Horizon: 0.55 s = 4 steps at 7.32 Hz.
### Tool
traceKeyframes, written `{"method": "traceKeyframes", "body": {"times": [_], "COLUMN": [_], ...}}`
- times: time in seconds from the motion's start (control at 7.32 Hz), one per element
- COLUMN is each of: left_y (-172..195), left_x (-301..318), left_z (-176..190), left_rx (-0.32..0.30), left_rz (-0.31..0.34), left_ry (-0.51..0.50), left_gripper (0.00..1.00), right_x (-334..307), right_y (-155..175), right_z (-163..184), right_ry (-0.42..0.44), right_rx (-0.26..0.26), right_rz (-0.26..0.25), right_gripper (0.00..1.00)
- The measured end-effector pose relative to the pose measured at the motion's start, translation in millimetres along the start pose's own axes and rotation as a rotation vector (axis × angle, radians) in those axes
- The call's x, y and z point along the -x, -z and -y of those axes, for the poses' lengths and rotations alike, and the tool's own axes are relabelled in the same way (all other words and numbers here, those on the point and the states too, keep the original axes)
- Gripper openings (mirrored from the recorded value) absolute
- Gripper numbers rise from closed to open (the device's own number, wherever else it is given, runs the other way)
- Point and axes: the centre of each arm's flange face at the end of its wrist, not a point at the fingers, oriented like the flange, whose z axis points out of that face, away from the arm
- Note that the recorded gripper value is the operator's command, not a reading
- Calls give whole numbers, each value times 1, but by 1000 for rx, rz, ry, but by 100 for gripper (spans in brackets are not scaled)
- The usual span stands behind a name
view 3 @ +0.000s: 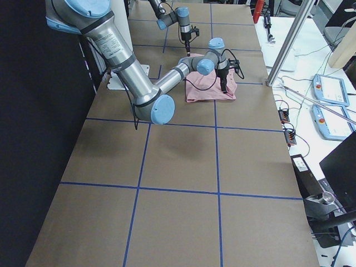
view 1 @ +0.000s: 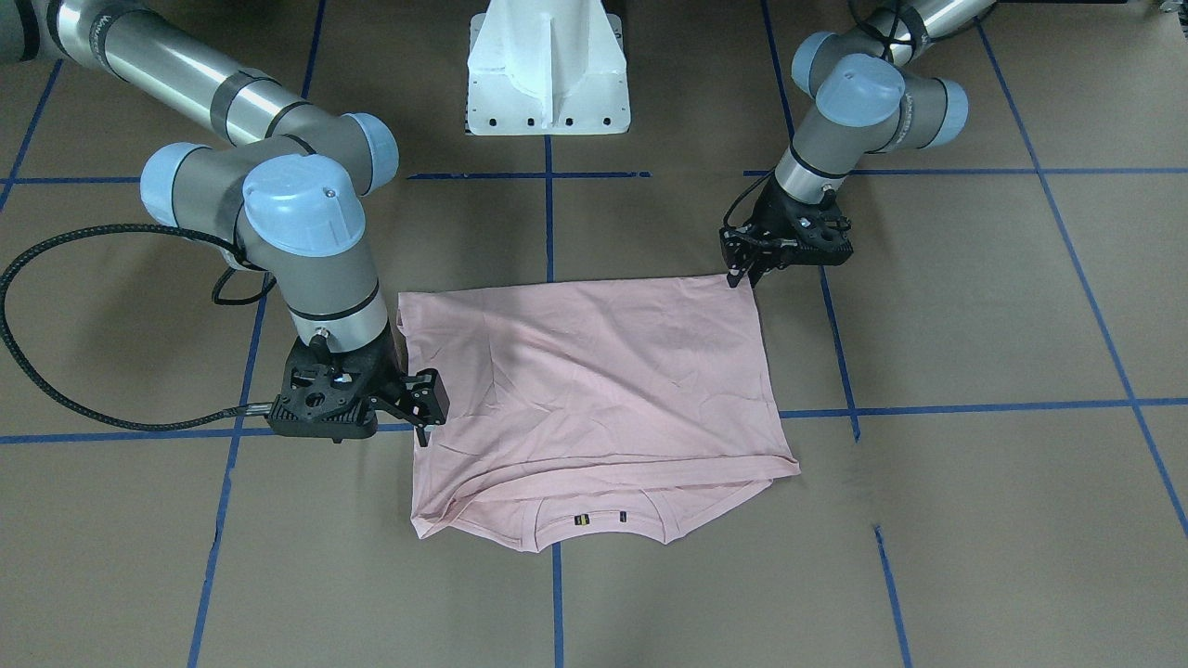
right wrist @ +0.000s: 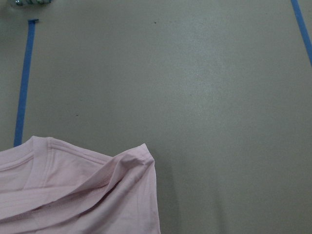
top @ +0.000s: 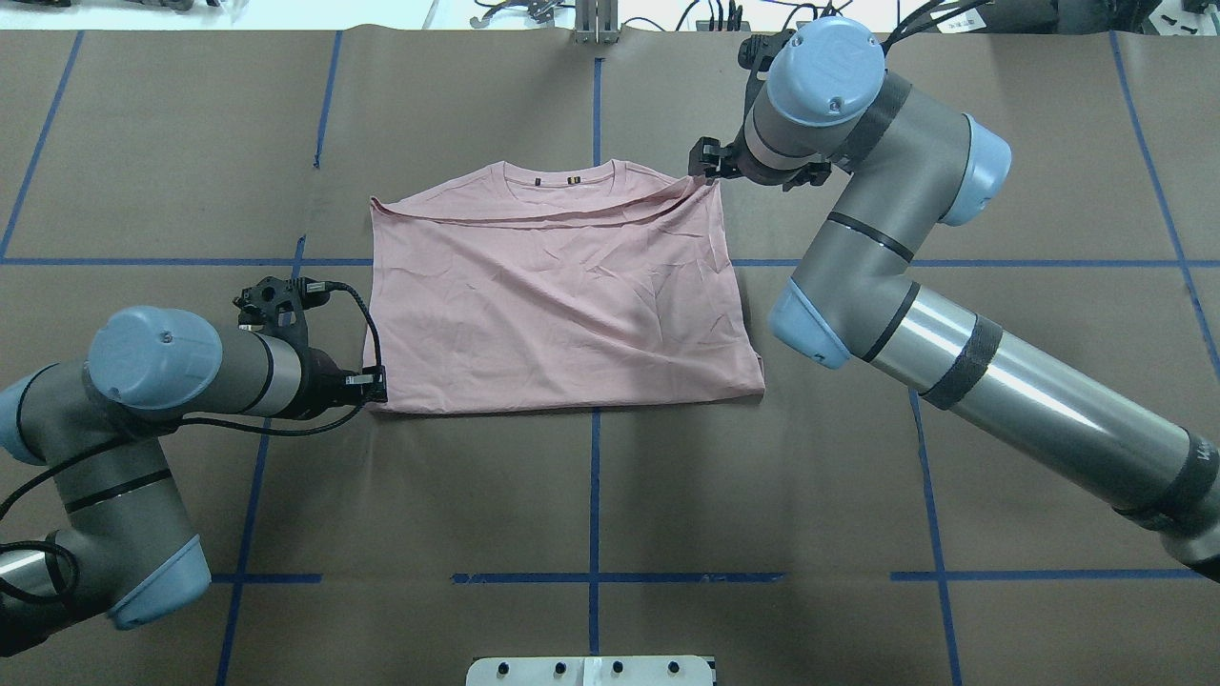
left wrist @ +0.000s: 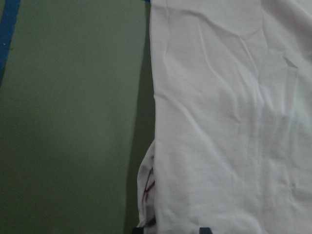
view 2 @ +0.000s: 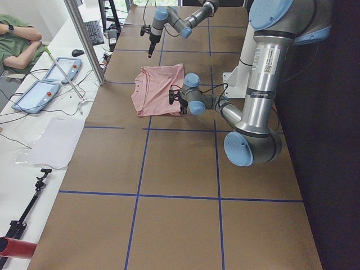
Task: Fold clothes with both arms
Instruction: 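Release the hem and move the left gripper to the folded shirt's side, then drag the folded shirt with the left gripper toward the far corner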
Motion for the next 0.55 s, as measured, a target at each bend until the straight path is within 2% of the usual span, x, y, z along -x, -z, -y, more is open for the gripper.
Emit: {"method": "traceKeyframes", "body": {"times": [0.27,0.55], "left_y": [3,13], "left_x": [2,21], "left_z": [1,30], "left_rx": [-3,-45], "left_rz": [0,22], "left_ry": [-21,-127], "left_gripper": [0,0], "right_x": [-1,-3], "right_y": [-1,-2], "right_z": [0,-1], "right_ry": [0,-1], "right_rx": [0,1], "right_rz": [-1,-5], "right_gripper": [100,100]}}
